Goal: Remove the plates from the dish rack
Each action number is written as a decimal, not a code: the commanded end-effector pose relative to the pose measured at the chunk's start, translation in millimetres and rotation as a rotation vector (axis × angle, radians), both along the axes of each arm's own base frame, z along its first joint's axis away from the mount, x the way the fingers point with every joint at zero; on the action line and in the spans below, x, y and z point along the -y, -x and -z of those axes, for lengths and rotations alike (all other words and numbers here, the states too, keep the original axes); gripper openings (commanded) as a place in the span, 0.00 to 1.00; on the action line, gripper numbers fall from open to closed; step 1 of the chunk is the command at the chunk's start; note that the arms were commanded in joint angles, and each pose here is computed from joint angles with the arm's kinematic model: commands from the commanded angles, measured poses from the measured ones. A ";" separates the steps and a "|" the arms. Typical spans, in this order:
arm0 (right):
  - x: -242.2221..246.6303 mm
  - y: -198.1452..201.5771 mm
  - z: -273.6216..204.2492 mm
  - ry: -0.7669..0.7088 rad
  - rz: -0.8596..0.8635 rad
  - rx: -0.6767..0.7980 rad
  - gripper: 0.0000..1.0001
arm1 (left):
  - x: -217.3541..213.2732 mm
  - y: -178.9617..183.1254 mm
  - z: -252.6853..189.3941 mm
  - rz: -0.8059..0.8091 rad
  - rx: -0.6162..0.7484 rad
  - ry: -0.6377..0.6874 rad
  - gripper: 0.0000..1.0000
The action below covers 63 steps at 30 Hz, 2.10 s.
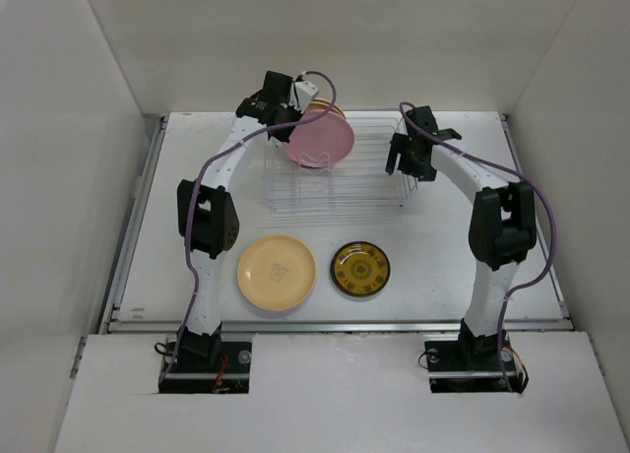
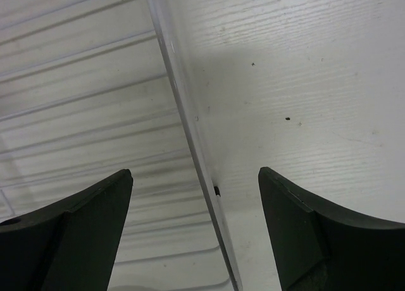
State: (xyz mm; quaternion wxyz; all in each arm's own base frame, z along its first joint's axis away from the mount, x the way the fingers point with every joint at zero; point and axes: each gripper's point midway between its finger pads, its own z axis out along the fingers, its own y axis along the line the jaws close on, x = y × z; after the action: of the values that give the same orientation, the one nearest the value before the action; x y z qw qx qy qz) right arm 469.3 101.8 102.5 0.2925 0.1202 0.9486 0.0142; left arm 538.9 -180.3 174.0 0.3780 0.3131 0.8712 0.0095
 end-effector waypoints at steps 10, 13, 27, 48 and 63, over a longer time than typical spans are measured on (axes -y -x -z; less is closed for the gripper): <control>-7.7 -23.3 -15.5 -0.067 0.000 0.122 0.84 | -6.0 16.2 -140.6 -0.091 0.182 0.309 0.00; -6.1 -23.6 -23.8 -0.066 0.005 0.146 0.84 | -12.4 24.6 -171.3 -0.094 0.223 0.368 0.00; -39.4 -30.8 -154.8 0.010 -0.257 0.490 0.81 | -98.6 250.2 -84.1 0.448 -0.501 -0.027 0.00; -228.5 -98.4 -149.1 -0.193 -0.760 0.639 0.56 | -116.8 331.2 46.5 0.397 -1.196 -0.135 0.26; -225.5 -124.1 -84.2 -0.083 -0.663 0.583 0.69 | -65.7 216.6 -17.6 0.232 -0.793 0.234 0.53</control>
State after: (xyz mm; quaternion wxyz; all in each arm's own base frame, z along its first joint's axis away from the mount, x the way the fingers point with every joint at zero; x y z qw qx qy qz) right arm 581.3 325.2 164.1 0.4815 -0.1933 0.8316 0.1981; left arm 354.4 -96.7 140.6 0.0632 0.4088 0.8950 -0.1671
